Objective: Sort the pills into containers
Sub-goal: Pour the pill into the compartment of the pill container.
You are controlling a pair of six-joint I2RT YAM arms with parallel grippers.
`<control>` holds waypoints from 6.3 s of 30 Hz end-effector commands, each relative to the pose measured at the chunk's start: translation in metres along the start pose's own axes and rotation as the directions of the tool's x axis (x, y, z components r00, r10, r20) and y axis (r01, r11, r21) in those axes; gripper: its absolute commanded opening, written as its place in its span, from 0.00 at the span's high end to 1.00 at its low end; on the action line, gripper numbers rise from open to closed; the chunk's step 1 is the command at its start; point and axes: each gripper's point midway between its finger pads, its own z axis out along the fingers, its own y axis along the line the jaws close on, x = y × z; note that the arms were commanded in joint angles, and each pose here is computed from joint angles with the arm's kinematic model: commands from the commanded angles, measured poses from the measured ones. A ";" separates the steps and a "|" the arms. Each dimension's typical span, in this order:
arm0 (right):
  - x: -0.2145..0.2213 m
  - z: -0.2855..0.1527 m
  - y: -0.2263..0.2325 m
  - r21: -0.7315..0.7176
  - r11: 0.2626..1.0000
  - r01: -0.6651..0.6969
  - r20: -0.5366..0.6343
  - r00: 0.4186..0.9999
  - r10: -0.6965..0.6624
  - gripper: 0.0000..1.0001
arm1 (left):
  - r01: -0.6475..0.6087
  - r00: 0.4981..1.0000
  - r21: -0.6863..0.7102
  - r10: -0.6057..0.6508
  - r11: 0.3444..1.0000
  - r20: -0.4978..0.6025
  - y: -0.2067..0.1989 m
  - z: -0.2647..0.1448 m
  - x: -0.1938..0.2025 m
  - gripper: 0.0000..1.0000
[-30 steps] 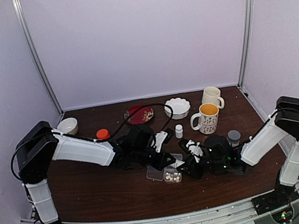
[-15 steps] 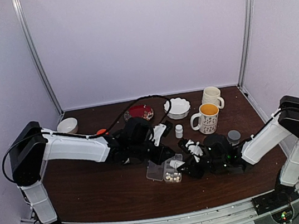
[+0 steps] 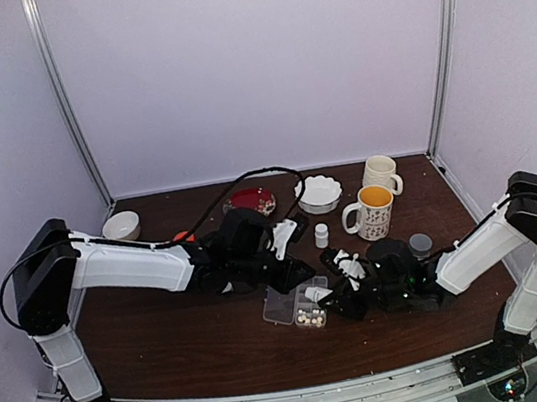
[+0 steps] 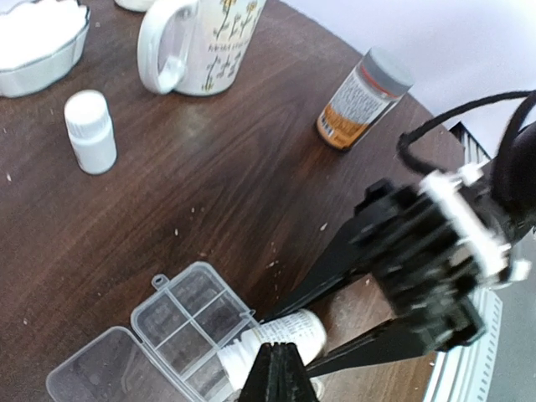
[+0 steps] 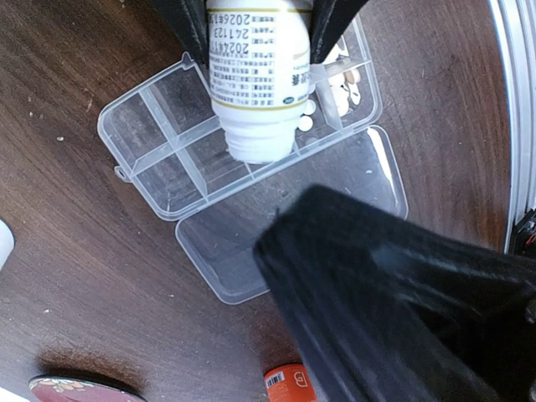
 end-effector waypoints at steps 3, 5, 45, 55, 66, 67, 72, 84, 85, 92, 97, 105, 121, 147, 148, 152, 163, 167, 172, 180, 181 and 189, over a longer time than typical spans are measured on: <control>-0.013 -0.002 0.002 -0.006 1.000 0.012 0.028 1.000 -0.011 1.00 | 0.032 0.994 0.009 -0.031 0.999 -0.105 0.008 0.021 0.038 1.00; -0.013 -0.002 0.002 -0.006 1.000 0.011 0.026 1.000 -0.011 1.00 | 0.031 0.993 0.004 -0.030 1.000 -0.116 0.008 0.021 0.040 1.00; -0.010 0.003 0.003 -0.012 1.000 0.017 0.000 1.000 -0.017 1.00 | -0.029 0.988 -0.030 0.024 0.999 -0.152 0.001 0.003 0.016 1.00; -0.009 0.003 0.003 -0.013 1.000 0.016 -0.004 1.000 -0.016 1.00 | -0.017 0.997 0.006 0.017 1.000 -0.079 -0.008 0.002 -0.005 1.00; -0.008 0.003 0.003 -0.015 1.000 0.014 -0.004 1.000 -0.014 1.00 | 0.007 0.992 -0.001 -0.007 1.000 -0.123 0.002 0.015 0.020 1.00; -0.007 0.003 0.003 -0.015 1.000 0.015 -0.006 1.000 -0.015 1.00 | 0.011 0.991 -0.004 -0.011 1.000 -0.136 0.004 0.017 0.025 1.00; -0.009 0.003 0.003 -0.015 1.000 0.016 -0.004 1.000 -0.016 1.00 | 0.023 0.970 -0.035 -0.030 0.999 -0.243 0.015 0.030 0.051 1.00; -0.008 0.003 0.003 -0.013 1.000 0.015 -0.008 1.000 -0.015 1.00 | -0.023 0.989 -0.023 0.019 0.999 -0.150 0.000 0.008 0.011 1.00; -0.008 0.003 0.003 -0.014 1.000 0.015 -0.007 1.000 -0.015 1.00 | -0.024 0.991 -0.021 0.021 0.999 -0.133 -0.002 0.005 0.006 1.00; -0.008 0.002 0.003 -0.017 1.000 0.016 -0.001 1.000 -0.017 1.00 | -0.036 0.998 0.004 0.036 0.999 -0.049 -0.014 -0.010 -0.017 1.00; -0.009 -0.002 0.004 -0.018 1.000 0.021 0.009 1.000 -0.021 1.00 | -0.039 0.999 0.011 0.040 0.999 -0.033 -0.015 -0.012 -0.019 1.00; -0.011 -0.008 0.005 -0.016 1.000 0.024 0.029 0.999 -0.024 1.00 | -0.038 0.999 0.013 0.038 0.999 -0.028 -0.014 -0.011 -0.017 1.00; 0.000 -0.013 0.001 0.002 1.000 0.020 0.024 1.000 -0.020 1.00 | -0.032 0.999 0.026 0.033 0.999 -0.039 -0.015 -0.004 -0.015 1.00; 0.005 -0.022 -0.008 0.015 1.000 -0.011 0.063 0.998 0.010 1.00 | -0.034 0.998 0.082 0.039 0.996 -0.054 -0.023 0.015 -0.012 1.00; 0.006 -0.023 -0.008 0.016 1.000 -0.013 0.064 0.998 0.012 1.00 | -0.035 0.998 0.083 0.040 0.996 -0.053 -0.023 0.015 -0.012 1.00; 0.008 -0.023 -0.009 0.019 1.000 -0.015 0.058 0.998 0.014 1.00 | -0.042 0.998 0.078 0.046 0.996 -0.048 -0.022 0.017 -0.015 1.00; 0.010 -0.022 -0.011 0.027 1.000 -0.016 0.051 0.999 0.014 1.00 | -0.049 0.997 0.099 0.054 0.994 -0.054 -0.030 0.024 -0.019 1.00; 0.010 -0.022 -0.011 0.028 1.000 -0.015 0.050 0.999 0.013 1.00 | -0.038 0.994 0.091 0.047 0.995 -0.097 -0.024 0.031 0.001 1.00; 0.011 -0.021 -0.011 0.028 0.999 -0.015 0.047 0.999 0.014 1.00 | -0.028 0.974 0.042 0.037 0.999 -0.224 -0.009 0.044 0.042 1.00; 0.010 -0.021 -0.011 0.028 0.999 -0.015 0.045 0.999 0.013 1.00 | -0.052 0.970 0.036 0.059 0.998 -0.235 -0.014 0.041 0.035 1.00; 0.010 -0.021 -0.011 0.028 0.999 -0.015 0.045 0.999 0.014 1.00 | -0.058 0.973 0.036 0.065 0.998 -0.223 -0.016 0.038 0.029 1.00; 0.010 -0.022 -0.011 0.026 1.000 -0.013 0.044 0.999 0.012 1.00 | -0.079 0.985 0.051 0.085 0.996 -0.147 -0.030 0.021 -0.003 1.00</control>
